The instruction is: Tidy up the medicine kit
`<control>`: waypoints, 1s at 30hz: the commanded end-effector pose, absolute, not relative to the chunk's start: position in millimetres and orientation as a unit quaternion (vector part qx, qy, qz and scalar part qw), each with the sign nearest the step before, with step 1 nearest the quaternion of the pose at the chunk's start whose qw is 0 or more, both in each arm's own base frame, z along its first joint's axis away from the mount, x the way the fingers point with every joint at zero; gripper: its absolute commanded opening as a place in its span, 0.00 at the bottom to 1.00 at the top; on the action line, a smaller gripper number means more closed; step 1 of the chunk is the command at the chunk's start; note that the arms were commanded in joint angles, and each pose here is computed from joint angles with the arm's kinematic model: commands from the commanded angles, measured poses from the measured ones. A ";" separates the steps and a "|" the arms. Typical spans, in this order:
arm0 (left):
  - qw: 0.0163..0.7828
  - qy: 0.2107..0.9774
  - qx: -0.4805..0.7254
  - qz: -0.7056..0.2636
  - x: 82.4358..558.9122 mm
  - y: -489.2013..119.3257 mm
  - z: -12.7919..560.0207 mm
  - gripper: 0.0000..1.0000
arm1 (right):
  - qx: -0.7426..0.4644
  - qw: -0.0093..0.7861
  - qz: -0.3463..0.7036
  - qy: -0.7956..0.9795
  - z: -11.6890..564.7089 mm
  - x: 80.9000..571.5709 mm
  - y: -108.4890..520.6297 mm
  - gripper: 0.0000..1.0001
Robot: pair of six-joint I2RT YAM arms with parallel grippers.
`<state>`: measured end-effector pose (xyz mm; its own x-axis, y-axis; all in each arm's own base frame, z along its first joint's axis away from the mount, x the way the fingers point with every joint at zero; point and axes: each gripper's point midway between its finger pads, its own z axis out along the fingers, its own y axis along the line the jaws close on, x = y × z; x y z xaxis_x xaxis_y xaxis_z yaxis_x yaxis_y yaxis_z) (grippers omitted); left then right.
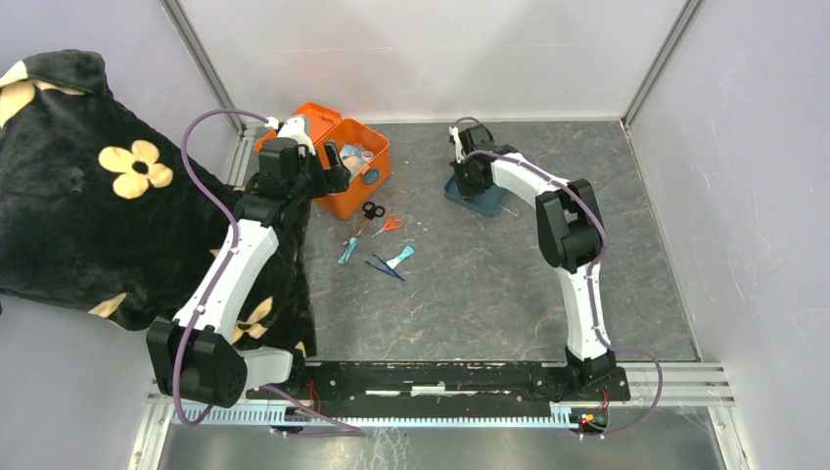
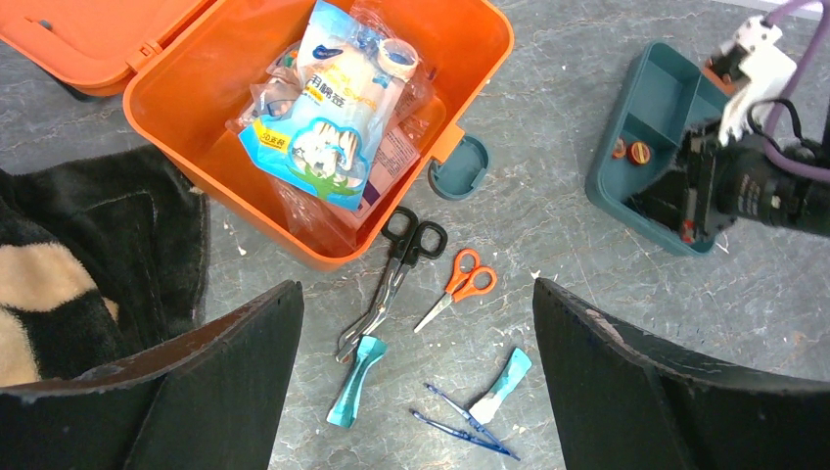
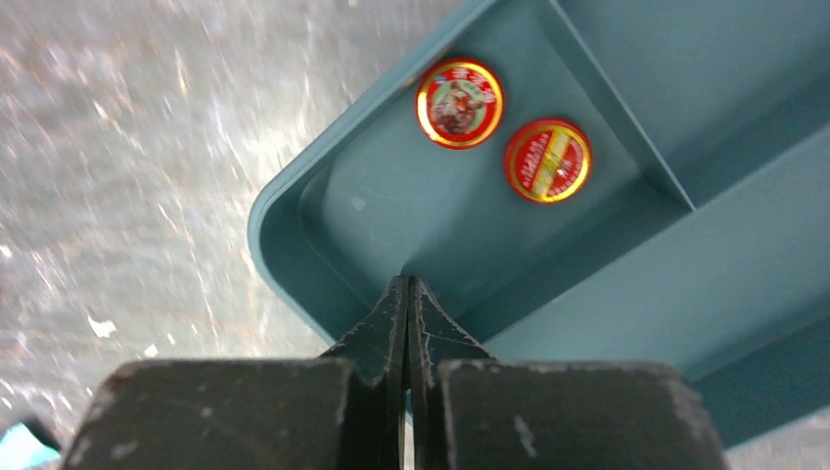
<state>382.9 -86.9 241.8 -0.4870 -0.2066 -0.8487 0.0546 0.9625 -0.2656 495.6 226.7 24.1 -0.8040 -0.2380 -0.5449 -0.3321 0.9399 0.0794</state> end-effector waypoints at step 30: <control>0.528 0.836 -0.045 -0.142 384.4 -90.6 261.3 0.92 | 0.021 0.381 0.266 0.885 115.5 342.8 333.9 0.37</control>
